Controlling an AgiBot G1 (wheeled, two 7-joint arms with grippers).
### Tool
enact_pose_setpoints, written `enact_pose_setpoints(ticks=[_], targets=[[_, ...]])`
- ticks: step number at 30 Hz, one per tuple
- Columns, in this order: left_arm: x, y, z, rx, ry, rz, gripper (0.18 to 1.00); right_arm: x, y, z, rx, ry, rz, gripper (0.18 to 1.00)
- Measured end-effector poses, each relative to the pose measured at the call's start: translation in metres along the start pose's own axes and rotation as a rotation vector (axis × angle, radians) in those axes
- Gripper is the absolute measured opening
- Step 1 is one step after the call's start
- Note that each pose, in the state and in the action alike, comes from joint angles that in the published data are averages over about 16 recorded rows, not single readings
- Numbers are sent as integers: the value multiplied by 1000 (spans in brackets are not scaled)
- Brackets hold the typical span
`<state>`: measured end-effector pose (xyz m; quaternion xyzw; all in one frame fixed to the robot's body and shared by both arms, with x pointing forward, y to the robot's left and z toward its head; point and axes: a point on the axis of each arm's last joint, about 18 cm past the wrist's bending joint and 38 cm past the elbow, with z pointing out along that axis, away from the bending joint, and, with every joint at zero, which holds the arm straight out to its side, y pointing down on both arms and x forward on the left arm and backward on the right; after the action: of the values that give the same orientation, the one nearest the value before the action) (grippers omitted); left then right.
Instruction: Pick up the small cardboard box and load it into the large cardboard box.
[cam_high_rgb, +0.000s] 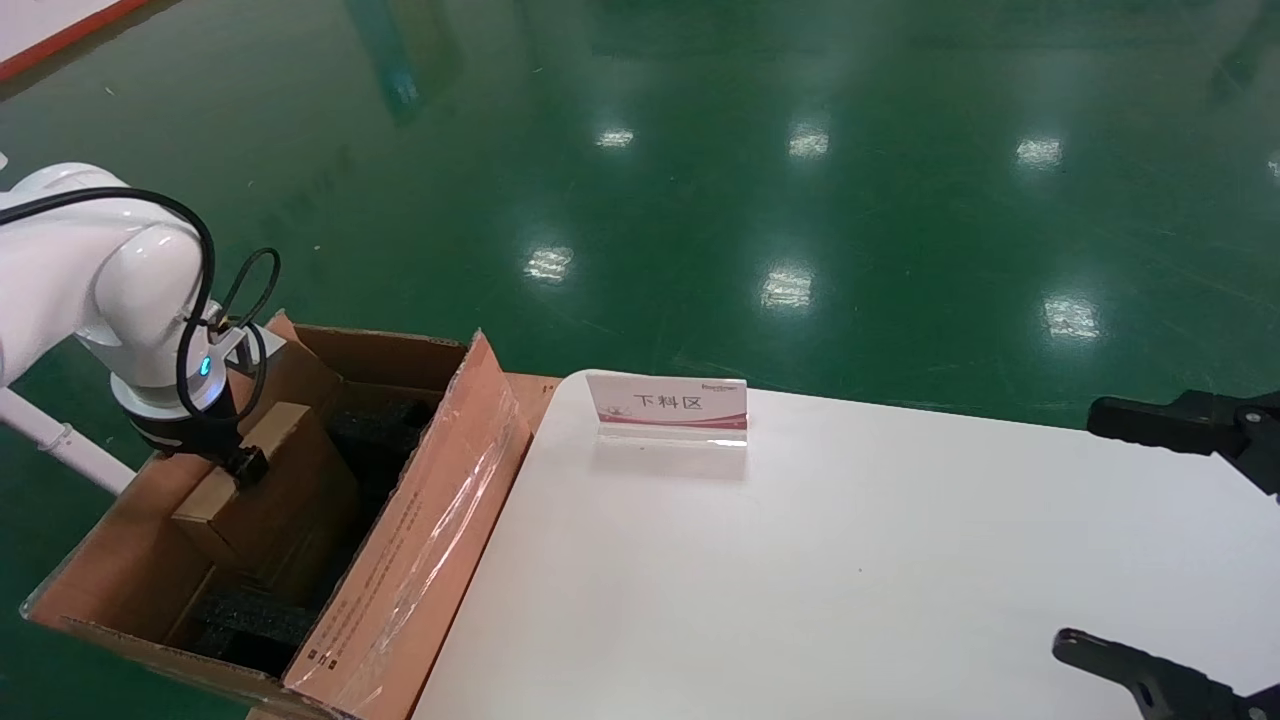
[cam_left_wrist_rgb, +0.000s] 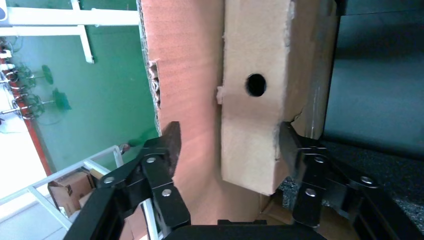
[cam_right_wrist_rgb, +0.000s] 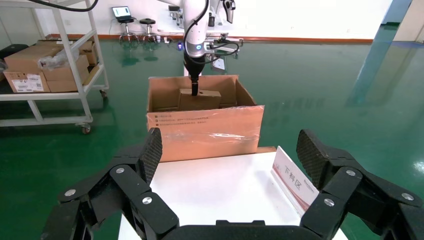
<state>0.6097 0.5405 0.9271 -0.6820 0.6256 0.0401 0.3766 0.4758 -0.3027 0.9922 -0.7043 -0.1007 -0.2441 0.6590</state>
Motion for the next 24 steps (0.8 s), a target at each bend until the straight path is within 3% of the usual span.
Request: enact_pose_setpoints(ticks=[8,15,24], targets=[[-9,-7,-16,81,48,-3,805,0,0,0,0,0,0,1001],[-22,-11,-45,228,136,-20,918,0,0,0,0,0,0,1001],[-31,-1,-89,446,271,-39,983,0,0,0,0,0,0,1001]])
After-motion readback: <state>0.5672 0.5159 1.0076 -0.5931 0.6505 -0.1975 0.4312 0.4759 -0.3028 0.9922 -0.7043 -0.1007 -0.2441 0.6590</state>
